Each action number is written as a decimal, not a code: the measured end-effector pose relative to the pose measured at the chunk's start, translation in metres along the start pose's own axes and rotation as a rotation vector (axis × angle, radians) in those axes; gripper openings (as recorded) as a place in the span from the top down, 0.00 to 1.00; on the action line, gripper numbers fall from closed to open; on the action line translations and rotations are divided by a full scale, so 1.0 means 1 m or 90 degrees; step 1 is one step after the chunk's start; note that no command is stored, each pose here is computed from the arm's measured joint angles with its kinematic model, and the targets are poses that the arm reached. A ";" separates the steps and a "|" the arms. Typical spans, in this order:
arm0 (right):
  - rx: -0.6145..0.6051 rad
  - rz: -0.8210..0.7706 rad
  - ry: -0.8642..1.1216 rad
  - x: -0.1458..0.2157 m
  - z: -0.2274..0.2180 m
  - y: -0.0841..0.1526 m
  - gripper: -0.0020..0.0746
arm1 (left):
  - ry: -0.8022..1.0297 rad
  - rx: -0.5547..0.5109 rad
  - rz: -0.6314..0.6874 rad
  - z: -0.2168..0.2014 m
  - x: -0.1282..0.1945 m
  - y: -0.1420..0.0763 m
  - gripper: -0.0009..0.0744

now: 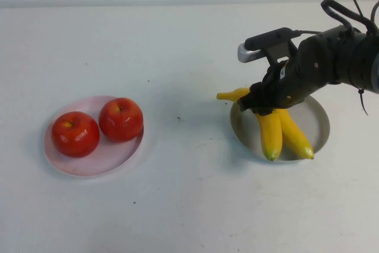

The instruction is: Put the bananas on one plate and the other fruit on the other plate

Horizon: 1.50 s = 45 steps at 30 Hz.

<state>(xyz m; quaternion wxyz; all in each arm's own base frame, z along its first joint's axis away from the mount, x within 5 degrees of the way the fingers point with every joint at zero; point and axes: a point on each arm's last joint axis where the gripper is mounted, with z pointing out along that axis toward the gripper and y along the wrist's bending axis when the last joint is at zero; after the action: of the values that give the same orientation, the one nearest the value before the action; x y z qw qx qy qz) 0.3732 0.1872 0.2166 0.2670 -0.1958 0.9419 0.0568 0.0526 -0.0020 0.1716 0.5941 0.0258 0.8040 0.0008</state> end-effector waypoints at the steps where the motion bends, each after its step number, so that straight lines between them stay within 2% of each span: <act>1: 0.000 0.000 0.002 0.000 0.000 0.000 0.58 | 0.000 0.000 0.000 0.000 0.000 0.000 0.99; 3: 0.000 0.000 0.003 0.000 0.000 0.000 0.53 | 0.000 0.000 0.000 0.000 0.000 0.000 0.99; 8: -0.003 0.006 0.006 0.001 0.000 0.000 0.32 | 0.000 0.000 0.000 0.000 0.000 0.000 0.99; 12: -0.003 0.008 0.014 0.002 -0.005 0.000 0.29 | 0.000 0.000 0.000 0.000 0.000 0.000 0.99; 15: -0.005 0.004 0.017 0.000 -0.025 0.004 0.39 | 0.000 0.000 0.000 0.000 0.000 0.000 0.99; 17: -0.010 -0.001 0.017 0.000 -0.046 0.008 0.52 | 0.000 0.000 0.000 0.000 0.000 0.000 0.99; 21: -0.016 -0.020 0.039 0.007 -0.099 0.015 0.84 | 0.000 0.000 0.000 0.000 0.000 0.000 0.99; 24: -0.021 -0.032 0.065 0.015 -0.129 0.015 0.95 | 0.000 0.000 0.000 0.000 0.000 0.000 0.99; 28: -0.030 -0.034 0.091 0.031 -0.165 0.012 0.98 | 0.000 0.000 0.000 0.000 0.000 0.000 0.99; 32: -0.056 -0.032 0.088 0.064 -0.189 0.012 0.99 | 0.000 0.000 0.000 0.000 0.000 0.000 0.99; 38: -0.091 -0.013 0.066 0.125 -0.214 0.009 0.99 | 0.000 0.000 0.000 0.000 0.000 0.000 0.99; 45: -0.103 -0.009 -0.005 0.168 -0.225 0.005 0.99 | 0.000 0.000 0.000 0.000 0.000 0.000 0.99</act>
<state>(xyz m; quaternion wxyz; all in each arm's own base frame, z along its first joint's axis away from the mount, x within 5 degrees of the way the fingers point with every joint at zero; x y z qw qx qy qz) 0.1323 0.0874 0.3195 0.2544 -0.2235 0.9317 0.1315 0.0526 -0.0020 0.1716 0.5941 0.0258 0.8040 0.0008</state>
